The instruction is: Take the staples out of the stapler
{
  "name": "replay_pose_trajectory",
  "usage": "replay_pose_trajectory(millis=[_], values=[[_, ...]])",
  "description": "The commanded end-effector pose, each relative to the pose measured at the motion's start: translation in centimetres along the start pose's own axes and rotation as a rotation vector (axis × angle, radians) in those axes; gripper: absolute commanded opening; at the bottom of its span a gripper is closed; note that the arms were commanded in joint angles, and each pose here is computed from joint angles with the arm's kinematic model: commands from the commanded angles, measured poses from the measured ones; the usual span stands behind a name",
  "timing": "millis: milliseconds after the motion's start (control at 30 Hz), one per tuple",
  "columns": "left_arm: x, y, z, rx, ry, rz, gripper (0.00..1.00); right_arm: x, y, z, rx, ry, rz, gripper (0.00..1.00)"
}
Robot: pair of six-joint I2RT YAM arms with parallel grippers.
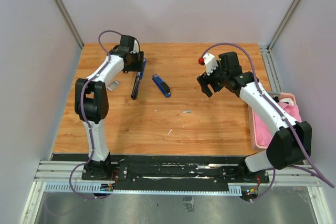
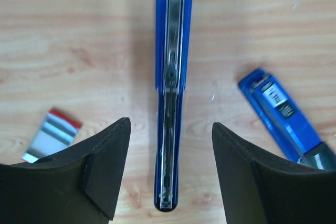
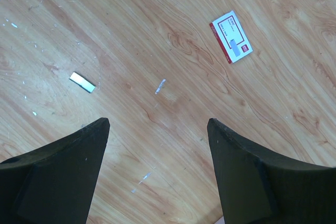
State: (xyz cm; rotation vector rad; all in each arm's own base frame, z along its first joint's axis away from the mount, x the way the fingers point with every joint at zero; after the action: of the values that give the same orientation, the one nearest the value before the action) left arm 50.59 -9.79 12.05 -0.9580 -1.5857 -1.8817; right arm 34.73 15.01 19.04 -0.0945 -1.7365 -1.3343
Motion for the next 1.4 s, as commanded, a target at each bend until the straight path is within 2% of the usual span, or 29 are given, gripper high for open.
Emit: replay_pose_trajectory(millis=[0, 167, 267, 633, 833, 1067, 1367], values=[[-1.2, -4.1, -0.2, -0.009, 0.004, 0.056, 0.67, 0.7, 0.4, 0.0, -0.010, 0.015, -0.032, 0.77], [-2.3, -6.9, -0.9, -0.011, -0.024, 0.119, 0.64, 0.7, 0.3, 0.1, -0.012, 0.018, -0.032, 0.77], [-2.5, -7.4, -1.1, -0.012, -0.027, 0.124, 0.62, 0.7, 0.3, 0.0, -0.010, 0.016, -0.031, 0.77], [-4.3, -7.7, -2.4, -0.014, -0.019, 0.151, 0.37, 0.5, 0.2, 0.0, -0.009, 0.015, -0.026, 0.77], [-4.8, -6.5, -1.9, -0.012, 0.013, 0.134, 0.23, 0.5, 0.1, 0.1, -0.011, 0.019, -0.023, 0.77], [-5.9, -3.3, -1.5, -0.002, 0.040, 0.090, 0.09, 0.4, 0.1, 0.0, -0.012, 0.017, -0.021, 0.77], [-9.1, -1.3, -1.5, 0.011, 0.062, 0.088, 0.09, 0.1, -0.2, 0.1, -0.014, 0.024, -0.011, 0.78]])
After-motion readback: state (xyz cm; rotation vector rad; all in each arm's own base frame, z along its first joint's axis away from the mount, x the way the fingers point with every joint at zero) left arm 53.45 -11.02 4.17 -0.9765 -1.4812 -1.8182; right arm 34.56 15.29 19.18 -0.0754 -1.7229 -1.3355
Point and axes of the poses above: each gripper's point midway between its finger pads, its own x axis back along the fingers, its own z axis along the line the jaws close on, y = z × x, the point moved 1 cm from there along x, back along the fingers, and after that the axes turned 11 degrees about -x, right-handed, at the moved point
